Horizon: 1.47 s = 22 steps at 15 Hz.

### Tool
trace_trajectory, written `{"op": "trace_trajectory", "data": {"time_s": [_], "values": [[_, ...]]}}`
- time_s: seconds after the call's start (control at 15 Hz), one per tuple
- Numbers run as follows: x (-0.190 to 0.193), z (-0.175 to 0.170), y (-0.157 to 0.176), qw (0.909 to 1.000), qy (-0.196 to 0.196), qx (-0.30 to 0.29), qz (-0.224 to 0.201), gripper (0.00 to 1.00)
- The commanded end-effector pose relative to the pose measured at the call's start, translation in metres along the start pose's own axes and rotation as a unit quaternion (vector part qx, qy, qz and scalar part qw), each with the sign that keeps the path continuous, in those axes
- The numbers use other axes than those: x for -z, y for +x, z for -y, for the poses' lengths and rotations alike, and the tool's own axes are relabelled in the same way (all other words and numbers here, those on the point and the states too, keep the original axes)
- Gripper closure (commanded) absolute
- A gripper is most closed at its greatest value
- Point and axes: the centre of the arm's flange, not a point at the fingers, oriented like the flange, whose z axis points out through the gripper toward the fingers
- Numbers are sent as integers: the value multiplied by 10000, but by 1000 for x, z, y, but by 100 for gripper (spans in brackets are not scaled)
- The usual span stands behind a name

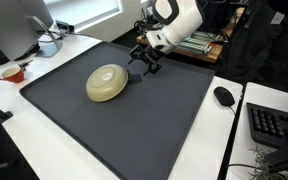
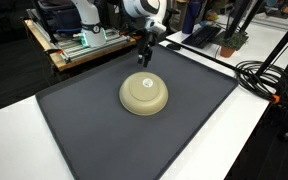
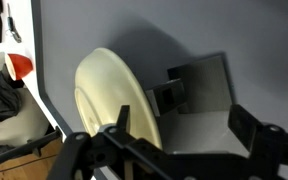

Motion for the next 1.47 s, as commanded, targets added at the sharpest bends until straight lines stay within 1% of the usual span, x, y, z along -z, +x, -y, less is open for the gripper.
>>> {"op": "trace_trajectory", "data": {"time_s": [0.0,0.07,0.13,0.33,0.6,0.8,1.13,1.4], "values": [[-4,2,2,10000,15,5,25,0],[-6,3,4,10000,19,0,33,0],[-7,4,6,9999,-137,-16,-82,0],[-10,8,9,9990,-353,39,-274,0],[-12,7,11,9950,-811,159,-559,0],[-21,7,11,9900,-1230,279,-635,0],[-41,17,16,9823,-1635,488,-777,0],[-40,15,19,9738,-2031,463,-908,0]]}}
